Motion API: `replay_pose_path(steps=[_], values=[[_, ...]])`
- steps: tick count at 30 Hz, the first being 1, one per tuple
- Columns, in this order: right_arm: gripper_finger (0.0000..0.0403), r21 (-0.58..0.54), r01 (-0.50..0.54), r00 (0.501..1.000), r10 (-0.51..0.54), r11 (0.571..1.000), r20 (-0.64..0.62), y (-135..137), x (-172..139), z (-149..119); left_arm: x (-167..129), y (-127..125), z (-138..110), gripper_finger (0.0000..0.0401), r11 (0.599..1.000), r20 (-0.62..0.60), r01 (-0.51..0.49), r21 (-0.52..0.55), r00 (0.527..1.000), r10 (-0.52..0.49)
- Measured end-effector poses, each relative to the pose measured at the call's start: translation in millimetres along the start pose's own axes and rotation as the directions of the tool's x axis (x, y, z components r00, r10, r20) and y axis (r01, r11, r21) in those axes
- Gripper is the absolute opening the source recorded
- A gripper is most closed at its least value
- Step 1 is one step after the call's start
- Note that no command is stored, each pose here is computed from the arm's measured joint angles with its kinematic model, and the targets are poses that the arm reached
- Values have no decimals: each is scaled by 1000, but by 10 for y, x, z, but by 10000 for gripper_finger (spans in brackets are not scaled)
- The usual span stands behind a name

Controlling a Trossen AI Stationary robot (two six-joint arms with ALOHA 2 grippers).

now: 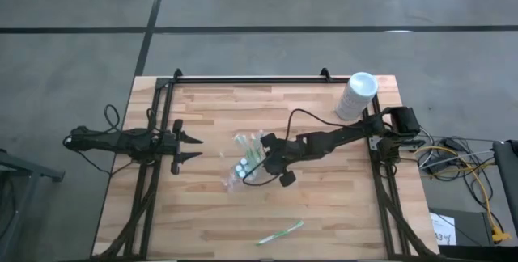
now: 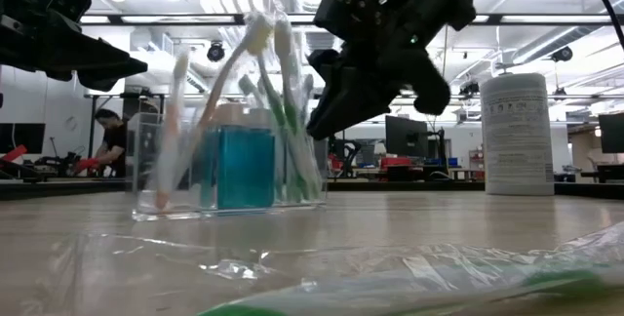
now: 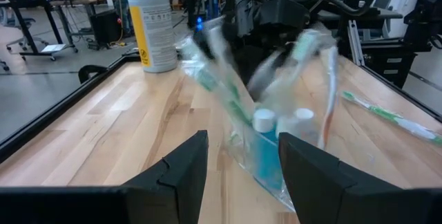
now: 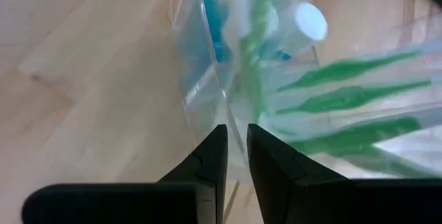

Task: Pick & Place toothbrushing station
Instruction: Move the transparent organizer to the bottom center of the table

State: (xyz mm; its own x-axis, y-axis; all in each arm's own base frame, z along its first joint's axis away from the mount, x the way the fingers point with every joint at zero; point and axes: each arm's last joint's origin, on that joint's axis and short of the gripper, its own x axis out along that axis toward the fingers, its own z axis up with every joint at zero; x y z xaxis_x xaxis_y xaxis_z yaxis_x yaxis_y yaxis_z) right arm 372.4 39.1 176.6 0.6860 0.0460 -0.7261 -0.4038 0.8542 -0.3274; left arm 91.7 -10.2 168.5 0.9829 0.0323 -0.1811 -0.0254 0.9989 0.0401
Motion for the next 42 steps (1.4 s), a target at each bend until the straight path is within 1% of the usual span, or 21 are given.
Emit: replay_pose_path(steps=[6,12,18,22,27,33,39,42], values=[[48,70,-17,999,20,997,-42,2,-117,-12,0,0,0,181,1000,0,0,0,1000,0],[35,70,-27,998,30,997,-51,14,-205,3,0,0,0,181,1000,0,0,0,1000,0],[31,88,-31,998,35,996,-44,17,-210,11,0,0,0,181,1000,0,0,0,1000,0],[31,88,-54,997,58,995,-44,34,-183,-2,0,0,0,181,1000,0,0,0,1000,0],[32,89,-56,997,61,994,-49,43,-137,-18,0,0,1,181,1000,0,0,0,1000,0],[60,112,-50,998,54,992,-38,48,-56,-25,0,0,0,181,1000,0,0,0,1000,0],[104,115,-47,999,50,992,-20,41,-74,35,0,0,1,181,1000,0,0,0,1000,0],[125,100,-46,999,48,994,-15,36,-85,52,0,0,0,181,1000,0,0,0,1000,0]])
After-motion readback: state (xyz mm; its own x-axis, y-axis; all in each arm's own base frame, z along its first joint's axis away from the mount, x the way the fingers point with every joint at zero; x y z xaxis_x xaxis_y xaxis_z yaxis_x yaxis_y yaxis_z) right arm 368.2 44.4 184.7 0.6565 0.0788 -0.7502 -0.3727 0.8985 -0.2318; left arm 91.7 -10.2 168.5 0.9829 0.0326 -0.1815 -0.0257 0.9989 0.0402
